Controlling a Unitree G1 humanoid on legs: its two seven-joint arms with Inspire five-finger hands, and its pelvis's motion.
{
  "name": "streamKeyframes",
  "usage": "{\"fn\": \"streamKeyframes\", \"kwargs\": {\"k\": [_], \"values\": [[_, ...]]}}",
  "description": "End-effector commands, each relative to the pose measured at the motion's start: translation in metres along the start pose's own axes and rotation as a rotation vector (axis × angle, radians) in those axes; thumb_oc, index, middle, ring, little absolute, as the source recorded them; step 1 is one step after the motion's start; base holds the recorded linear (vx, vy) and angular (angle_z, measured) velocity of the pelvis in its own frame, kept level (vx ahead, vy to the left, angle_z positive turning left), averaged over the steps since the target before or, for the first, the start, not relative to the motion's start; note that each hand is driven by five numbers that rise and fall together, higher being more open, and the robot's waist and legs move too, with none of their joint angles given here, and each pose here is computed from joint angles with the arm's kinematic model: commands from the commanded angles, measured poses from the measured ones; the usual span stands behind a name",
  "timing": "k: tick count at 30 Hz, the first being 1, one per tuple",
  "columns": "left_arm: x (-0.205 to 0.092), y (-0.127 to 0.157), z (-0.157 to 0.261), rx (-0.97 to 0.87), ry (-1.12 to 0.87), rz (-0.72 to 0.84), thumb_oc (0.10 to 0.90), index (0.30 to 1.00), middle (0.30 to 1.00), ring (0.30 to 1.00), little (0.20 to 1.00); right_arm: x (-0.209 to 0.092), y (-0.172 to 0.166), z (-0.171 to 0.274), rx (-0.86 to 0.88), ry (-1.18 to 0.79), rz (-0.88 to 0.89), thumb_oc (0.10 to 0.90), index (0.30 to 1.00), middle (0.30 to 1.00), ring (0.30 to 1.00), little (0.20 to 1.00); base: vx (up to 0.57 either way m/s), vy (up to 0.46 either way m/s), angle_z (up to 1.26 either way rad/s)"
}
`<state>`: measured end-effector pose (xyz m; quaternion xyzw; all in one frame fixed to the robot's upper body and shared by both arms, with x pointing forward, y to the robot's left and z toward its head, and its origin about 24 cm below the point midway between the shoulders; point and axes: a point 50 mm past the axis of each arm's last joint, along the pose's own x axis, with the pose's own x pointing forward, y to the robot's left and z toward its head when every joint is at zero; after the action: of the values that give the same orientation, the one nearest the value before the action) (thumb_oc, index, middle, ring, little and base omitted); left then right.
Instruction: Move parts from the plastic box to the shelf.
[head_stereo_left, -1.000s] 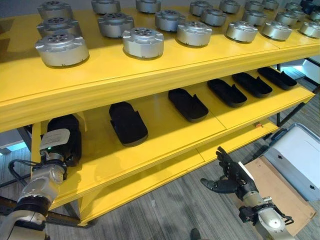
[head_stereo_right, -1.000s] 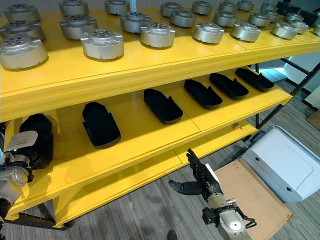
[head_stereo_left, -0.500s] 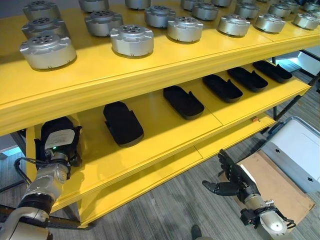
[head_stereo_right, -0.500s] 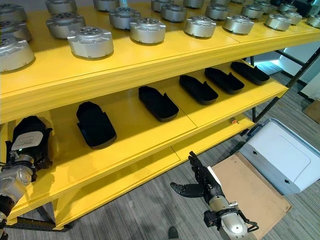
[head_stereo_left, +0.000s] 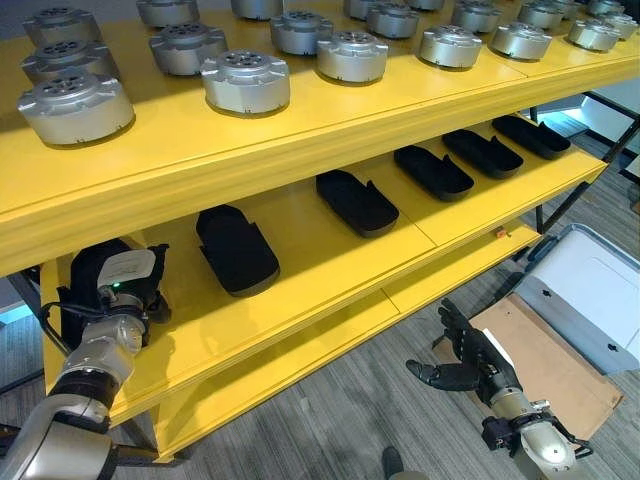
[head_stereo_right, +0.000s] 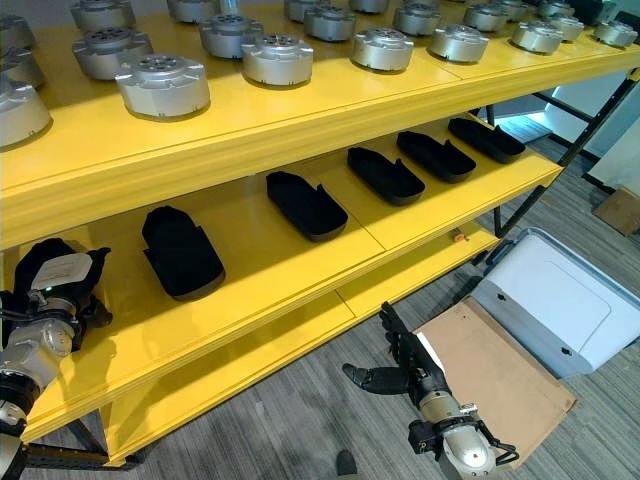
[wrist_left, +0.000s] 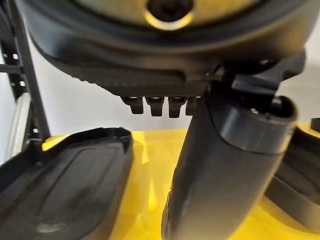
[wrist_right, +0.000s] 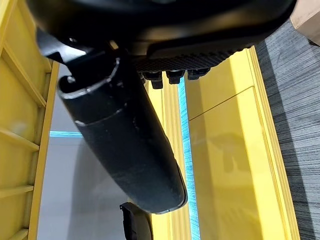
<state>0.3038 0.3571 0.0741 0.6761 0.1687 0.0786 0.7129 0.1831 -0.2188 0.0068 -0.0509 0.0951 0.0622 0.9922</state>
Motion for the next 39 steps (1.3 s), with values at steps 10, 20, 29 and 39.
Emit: {"fn": "streamKeyframes", "kwargs": {"k": [10, 20, 29, 39], "values": [[0.001, 0.090, 0.020, -0.120, -0.145, 0.402, 0.900, 1.000, 1.000, 1.000, 1.000, 0.009, -0.021, 0.054, -0.042, -0.293, -0.070, 0.900, 1.000, 1.000, 1.000, 1.000, 0.00, 0.000, 0.00], [-0.037, 0.064, 0.008, -0.327, -0.174, 0.453, 0.900, 1.000, 1.000, 1.000, 1.000, 0.010, -0.028, 0.057, -0.044, -0.308, -0.120, 0.900, 1.000, 1.000, 1.000, 1.000, 0.00, 0.002, 0.05], [-0.053, 0.035, 0.005, -0.518, -0.150, 0.419, 0.900, 1.000, 1.000, 1.000, 1.000, 0.013, -0.029, 0.061, -0.038, -0.321, -0.138, 0.900, 1.000, 1.000, 1.000, 1.000, 0.00, 0.003, 0.02], [-0.063, 0.026, 0.008, -0.492, -0.176, 0.379, 0.900, 1.000, 1.000, 1.000, 1.000, 0.013, -0.031, 0.059, -0.046, -0.313, -0.145, 0.900, 1.000, 1.000, 1.000, 1.000, 0.00, 0.000, 0.00]]}}
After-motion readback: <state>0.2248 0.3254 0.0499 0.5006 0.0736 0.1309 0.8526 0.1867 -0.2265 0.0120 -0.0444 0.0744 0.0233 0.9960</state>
